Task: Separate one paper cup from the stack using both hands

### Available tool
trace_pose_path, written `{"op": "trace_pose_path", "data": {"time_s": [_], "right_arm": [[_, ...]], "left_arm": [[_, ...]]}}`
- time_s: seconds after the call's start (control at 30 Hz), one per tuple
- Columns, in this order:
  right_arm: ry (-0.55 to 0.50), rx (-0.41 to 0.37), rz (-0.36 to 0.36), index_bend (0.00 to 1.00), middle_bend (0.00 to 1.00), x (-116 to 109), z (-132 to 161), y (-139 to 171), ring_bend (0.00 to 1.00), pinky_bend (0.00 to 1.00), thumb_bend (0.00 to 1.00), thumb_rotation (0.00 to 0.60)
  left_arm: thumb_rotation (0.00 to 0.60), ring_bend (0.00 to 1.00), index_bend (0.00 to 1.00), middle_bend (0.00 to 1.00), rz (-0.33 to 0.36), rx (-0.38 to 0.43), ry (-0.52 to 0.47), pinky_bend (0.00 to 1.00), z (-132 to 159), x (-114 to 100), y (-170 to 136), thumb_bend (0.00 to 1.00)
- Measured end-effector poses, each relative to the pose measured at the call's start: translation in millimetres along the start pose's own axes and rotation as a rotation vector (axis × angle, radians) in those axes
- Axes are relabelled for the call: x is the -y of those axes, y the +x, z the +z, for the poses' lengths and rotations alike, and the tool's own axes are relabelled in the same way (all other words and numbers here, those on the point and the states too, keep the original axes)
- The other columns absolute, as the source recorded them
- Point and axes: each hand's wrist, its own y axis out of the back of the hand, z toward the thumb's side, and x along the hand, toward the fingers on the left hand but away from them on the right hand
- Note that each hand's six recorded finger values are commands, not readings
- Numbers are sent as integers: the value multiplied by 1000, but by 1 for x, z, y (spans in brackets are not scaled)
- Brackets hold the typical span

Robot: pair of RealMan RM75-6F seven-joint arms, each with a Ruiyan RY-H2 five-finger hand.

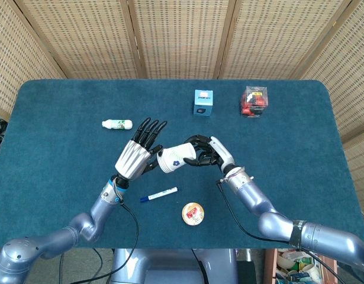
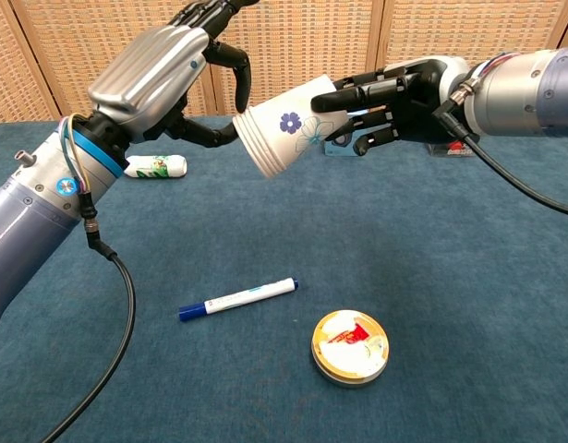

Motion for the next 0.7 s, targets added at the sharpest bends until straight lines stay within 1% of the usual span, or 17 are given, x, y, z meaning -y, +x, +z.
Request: {"op": "trace_pose_path", "data": {"time_s": [0.33, 0.43, 0.53, 0.63, 0.7], "right_arm": [[0, -1, 5, 530, 588, 1, 0, 1, 464, 697, 627, 600], [2, -1, 6, 530, 588, 1, 0, 1, 464, 697, 627, 600], [1, -2, 4, 530, 588, 0, 0, 1, 464, 697, 627, 600], [1, -2, 3, 530, 588, -1, -1, 1, 464, 697, 630, 600], [2, -2, 3, 530, 588, -1, -1, 2, 464, 697, 634, 600]], "left_arm": [[600, 0, 650, 0, 6, 1, 4, 0, 1, -1, 2, 407], [600, 0, 662, 0, 7, 0, 7, 0, 1, -1, 3, 458], [600, 0, 670, 0, 7, -3, 9, 0, 0, -1, 3, 533], [600, 0, 675, 0, 7, -2, 15, 0, 0, -1, 4, 614], [600, 0, 679, 0, 9, -4, 16, 0, 0, -1, 4, 689]]}}
